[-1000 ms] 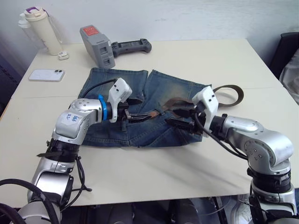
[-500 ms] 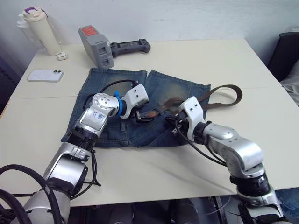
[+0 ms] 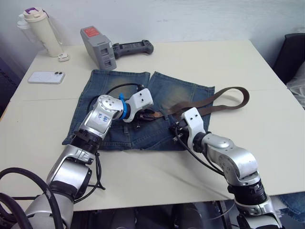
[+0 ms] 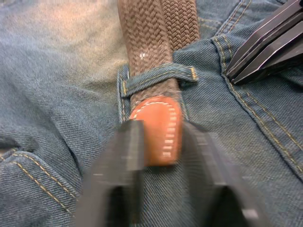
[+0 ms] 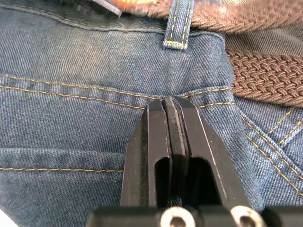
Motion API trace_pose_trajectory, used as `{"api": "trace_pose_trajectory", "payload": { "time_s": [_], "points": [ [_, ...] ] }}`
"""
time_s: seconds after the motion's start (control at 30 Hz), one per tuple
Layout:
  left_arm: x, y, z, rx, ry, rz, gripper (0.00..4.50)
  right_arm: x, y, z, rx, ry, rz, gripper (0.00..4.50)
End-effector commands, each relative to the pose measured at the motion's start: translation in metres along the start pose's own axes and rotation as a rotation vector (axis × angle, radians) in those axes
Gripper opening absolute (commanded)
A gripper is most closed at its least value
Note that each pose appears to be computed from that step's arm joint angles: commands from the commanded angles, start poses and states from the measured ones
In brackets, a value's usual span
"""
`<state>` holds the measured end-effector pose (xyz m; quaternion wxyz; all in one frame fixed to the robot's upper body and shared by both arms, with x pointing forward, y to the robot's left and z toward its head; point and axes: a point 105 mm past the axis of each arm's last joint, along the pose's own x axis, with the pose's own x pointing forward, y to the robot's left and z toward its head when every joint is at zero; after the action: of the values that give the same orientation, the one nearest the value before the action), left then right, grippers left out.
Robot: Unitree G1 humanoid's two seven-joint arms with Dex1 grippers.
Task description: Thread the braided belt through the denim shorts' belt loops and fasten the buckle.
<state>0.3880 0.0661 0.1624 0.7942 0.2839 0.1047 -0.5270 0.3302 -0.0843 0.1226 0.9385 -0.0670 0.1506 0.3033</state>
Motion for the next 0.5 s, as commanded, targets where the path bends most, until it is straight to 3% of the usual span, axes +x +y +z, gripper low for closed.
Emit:
{"api": "trace_pose_trajectory", "payload": {
  "time_s": [0.03,0.27,0.5],
  "points": [
    [-0.011,0.009,0.018,0.040,-0.046,0.041,0.05,0.001,-0.002,-0.008,0.005,0.030,-0.009,0.00],
    [-0.018,0.011,0.014,0.033,-0.033,0.052,0.05,0.002,-0.003,-0.008,-0.002,0.037,-0.003,0.00],
    [-0.046,0.014,0.002,0.023,0.029,0.073,0.05,0.003,-0.004,-0.013,-0.012,0.061,0.001,0.00]
  ]
}}
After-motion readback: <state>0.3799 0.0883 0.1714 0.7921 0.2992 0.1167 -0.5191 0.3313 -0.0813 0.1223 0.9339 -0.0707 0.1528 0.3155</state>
